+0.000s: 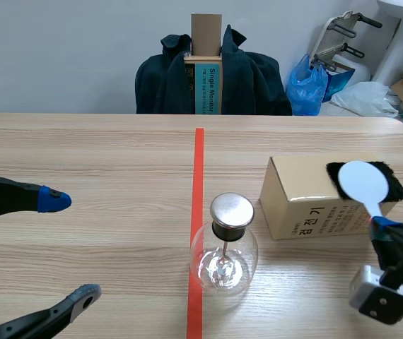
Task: Do the electroscope experiment.
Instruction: 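Rub the plate on the fur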
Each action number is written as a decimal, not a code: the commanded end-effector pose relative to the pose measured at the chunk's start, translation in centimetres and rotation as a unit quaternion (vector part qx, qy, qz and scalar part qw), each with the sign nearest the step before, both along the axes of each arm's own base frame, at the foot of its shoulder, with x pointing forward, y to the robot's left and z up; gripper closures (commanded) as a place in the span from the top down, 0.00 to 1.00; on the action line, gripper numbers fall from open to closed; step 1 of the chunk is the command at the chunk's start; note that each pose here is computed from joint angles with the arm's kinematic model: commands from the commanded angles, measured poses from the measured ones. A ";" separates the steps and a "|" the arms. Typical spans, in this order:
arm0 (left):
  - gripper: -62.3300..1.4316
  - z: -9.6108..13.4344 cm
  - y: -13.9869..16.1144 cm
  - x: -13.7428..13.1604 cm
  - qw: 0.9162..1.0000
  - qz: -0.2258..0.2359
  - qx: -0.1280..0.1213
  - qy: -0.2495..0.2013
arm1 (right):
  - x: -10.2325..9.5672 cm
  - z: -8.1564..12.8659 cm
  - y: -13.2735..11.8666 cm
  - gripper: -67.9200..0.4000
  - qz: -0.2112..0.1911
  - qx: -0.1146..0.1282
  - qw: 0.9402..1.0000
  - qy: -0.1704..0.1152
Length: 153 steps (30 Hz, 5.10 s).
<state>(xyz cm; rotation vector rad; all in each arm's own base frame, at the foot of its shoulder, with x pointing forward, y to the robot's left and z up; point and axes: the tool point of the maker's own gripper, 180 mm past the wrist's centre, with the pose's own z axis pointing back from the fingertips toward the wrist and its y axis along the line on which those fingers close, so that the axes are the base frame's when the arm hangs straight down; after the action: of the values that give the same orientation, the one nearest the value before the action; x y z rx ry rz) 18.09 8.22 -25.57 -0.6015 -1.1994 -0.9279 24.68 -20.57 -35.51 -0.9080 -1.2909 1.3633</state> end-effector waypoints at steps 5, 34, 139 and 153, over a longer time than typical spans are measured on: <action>1.00 0.6 -0.4 0.3 1.000 0.004 -0.015 -0.007 | 0.6 1.4 1.1 0.02 0.059 -0.011 0.998 -0.022; 1.00 0.3 -0.4 0.3 1.000 0.012 -0.013 -0.002 | 0.2 1.5 1.8 0.02 0.043 -0.020 0.998 -0.044; 1.00 -0.1 -0.3 0.3 1.000 0.013 -0.004 0.002 | -1.6 19.0 -2.9 0.02 -0.048 -0.040 0.964 -0.259; 1.00 -0.3 -0.3 0.2 1.000 0.009 0.003 0.001 | -2.4 27.4 -0.5 0.02 -0.013 0.041 0.929 -0.367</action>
<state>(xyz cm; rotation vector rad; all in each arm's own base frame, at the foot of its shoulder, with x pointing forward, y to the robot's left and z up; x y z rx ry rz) 18.21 8.23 -26.28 -0.5694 -1.1787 -0.9312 22.25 -21.24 -8.77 -1.4391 -1.8311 0.9498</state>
